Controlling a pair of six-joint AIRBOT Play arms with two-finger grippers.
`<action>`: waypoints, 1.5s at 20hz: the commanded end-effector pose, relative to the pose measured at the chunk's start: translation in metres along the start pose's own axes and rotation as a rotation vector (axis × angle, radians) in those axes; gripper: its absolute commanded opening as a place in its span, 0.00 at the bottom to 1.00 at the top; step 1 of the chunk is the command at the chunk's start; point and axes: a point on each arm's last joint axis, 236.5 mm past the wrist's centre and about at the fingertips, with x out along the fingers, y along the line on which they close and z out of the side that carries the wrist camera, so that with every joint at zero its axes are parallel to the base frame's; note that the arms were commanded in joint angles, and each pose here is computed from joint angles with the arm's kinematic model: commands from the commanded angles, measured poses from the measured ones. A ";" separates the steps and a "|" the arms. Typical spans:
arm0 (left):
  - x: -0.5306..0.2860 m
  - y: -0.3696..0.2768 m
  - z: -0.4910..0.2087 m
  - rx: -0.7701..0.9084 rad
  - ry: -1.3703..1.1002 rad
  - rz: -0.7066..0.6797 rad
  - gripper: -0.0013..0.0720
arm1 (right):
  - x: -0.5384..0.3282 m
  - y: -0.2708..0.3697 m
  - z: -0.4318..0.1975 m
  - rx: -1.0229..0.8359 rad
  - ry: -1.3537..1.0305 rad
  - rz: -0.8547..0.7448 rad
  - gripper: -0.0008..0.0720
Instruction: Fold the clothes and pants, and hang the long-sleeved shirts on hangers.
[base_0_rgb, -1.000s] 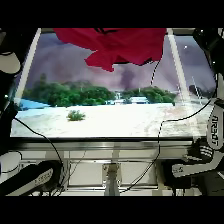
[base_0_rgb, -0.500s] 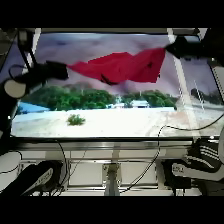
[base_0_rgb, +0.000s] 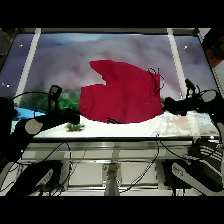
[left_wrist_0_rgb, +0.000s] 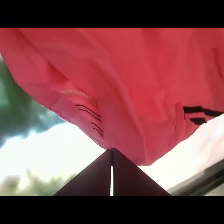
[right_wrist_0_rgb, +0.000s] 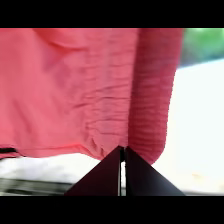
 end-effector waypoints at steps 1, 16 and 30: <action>0.000 0.010 -0.036 0.070 0.130 0.044 0.02 | 0.008 -0.053 -0.040 0.011 0.121 -0.191 0.03; -0.017 0.026 0.082 -0.251 -0.316 0.092 0.40 | -0.072 -0.006 0.084 -0.020 -0.286 -0.148 0.47; 0.208 -0.001 0.166 -0.802 -0.116 -0.220 0.85 | -0.041 0.032 0.172 0.164 -0.401 0.093 0.80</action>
